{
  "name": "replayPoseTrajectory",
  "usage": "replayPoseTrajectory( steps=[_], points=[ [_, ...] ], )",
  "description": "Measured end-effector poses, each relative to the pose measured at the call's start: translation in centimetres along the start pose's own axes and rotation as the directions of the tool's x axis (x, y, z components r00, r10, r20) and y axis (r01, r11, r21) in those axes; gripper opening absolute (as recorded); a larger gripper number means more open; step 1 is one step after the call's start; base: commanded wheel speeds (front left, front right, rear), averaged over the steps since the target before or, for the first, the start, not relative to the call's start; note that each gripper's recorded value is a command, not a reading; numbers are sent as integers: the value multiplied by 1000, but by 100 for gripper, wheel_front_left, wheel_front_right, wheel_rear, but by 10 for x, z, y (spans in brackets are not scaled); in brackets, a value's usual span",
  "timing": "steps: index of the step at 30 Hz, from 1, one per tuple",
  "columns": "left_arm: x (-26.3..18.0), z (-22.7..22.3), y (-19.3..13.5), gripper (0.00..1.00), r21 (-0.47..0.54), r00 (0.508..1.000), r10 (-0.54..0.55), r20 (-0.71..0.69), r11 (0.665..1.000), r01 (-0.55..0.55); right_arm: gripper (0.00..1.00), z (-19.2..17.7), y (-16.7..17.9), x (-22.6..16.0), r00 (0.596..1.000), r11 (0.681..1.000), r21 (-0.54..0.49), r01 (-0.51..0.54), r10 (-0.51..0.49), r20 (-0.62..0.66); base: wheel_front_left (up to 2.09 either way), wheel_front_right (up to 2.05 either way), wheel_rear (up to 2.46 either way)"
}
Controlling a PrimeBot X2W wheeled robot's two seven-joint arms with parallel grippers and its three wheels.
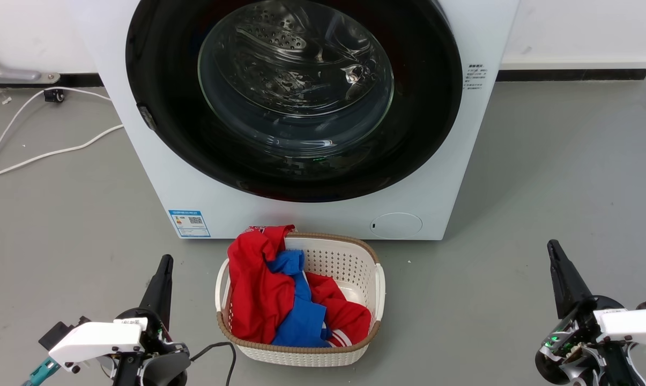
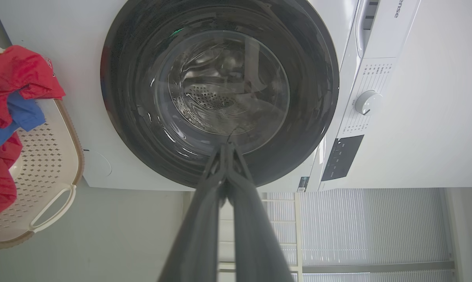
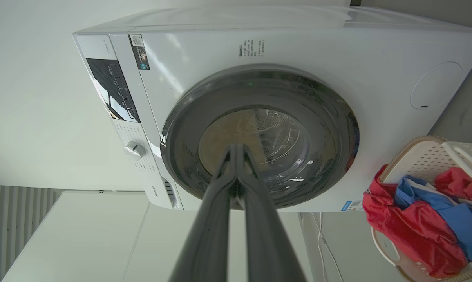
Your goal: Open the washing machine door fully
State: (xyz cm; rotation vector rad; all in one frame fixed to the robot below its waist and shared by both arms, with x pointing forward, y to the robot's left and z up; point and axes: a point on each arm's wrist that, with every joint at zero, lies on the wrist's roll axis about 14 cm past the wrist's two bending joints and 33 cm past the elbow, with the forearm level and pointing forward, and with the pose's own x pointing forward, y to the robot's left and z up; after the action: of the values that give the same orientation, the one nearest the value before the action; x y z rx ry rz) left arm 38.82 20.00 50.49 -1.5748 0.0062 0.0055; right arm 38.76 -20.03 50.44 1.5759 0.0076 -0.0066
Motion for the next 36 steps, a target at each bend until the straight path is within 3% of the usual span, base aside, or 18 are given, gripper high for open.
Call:
replayPoseTrajectory(
  steps=[35,36],
  points=[
    [0,0,0,0,0,1000,0,0,1000,0,0,0,0,0,1000,1000,-2,0,0,2,0,0,0],
    [-1,0,3,100,-1,1000,9,0,1000,-9,100,0,-3,-1,1000,1000,-2,9,-9,2,0,0,0]
  ],
)
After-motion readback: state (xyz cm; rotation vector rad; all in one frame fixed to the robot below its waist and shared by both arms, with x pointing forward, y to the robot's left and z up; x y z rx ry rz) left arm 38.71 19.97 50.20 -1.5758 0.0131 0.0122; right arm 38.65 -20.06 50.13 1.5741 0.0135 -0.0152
